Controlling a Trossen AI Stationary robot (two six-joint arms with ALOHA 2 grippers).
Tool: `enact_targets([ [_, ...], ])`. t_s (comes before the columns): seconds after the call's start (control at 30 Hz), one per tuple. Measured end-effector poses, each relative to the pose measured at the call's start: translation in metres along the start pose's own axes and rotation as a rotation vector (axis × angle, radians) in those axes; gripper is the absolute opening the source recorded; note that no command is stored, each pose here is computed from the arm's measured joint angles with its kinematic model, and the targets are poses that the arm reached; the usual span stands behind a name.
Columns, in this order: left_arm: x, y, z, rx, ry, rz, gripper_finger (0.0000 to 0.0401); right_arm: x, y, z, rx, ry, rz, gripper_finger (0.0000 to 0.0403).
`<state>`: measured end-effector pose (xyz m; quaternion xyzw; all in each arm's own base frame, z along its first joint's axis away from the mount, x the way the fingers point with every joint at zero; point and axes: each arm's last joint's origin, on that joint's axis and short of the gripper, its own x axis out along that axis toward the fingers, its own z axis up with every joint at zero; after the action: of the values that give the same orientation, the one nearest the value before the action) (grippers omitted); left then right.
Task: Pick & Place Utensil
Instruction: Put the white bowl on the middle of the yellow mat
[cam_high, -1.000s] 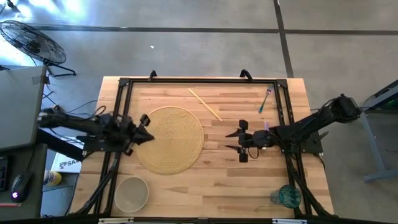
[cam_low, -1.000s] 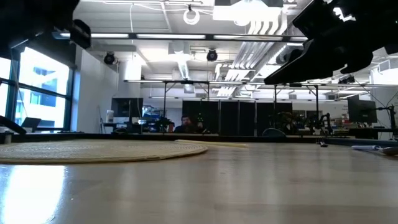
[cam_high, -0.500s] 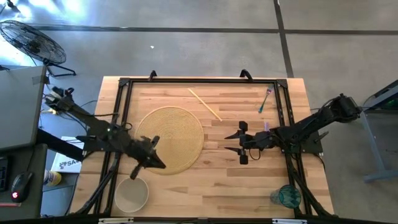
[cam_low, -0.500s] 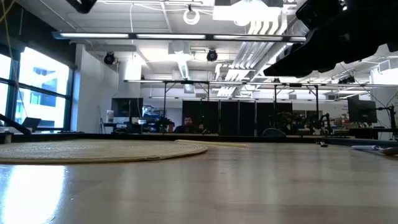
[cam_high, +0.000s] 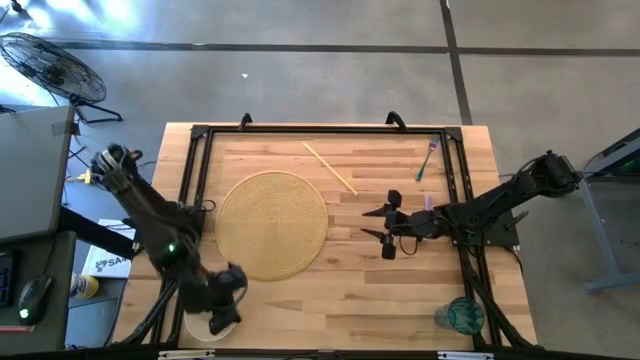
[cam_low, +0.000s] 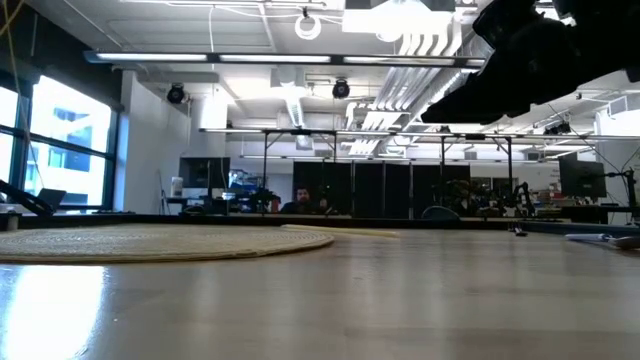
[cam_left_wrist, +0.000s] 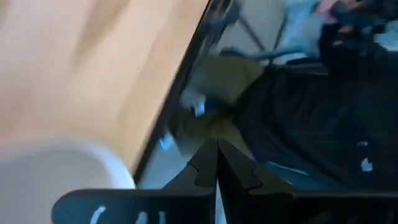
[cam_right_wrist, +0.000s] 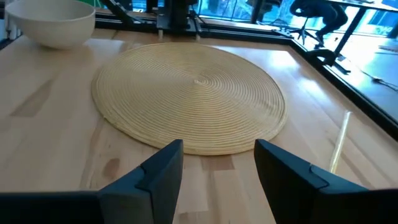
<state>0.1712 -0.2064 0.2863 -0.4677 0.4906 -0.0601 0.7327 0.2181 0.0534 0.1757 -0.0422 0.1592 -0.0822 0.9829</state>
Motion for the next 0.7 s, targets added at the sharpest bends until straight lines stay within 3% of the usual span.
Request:
enact_targets([
  [0.2,0.027,0.008,-0.014,-0.193,0.115,0.117,0.0001,0.0,0.0,0.0,-0.002,-0.001,-0.009,0.0193],
  [0.37,0.033,0.006,-0.017,-0.287,0.197,0.109,0.0011,0.0,0.0,0.0,0.0,-0.001,-0.009,0.0193],
  [0.5,0.033,0.0,-0.018,-0.351,0.226,0.064,0.0047,0.0,0.0,0.0,0.0,-0.001,-0.009,0.0193],
  [0.7,0.035,0.01,-0.018,-0.391,0.197,0.146,0.0128,0.0,-0.001,0.0,0.001,-0.001,-0.017,0.0193],
])
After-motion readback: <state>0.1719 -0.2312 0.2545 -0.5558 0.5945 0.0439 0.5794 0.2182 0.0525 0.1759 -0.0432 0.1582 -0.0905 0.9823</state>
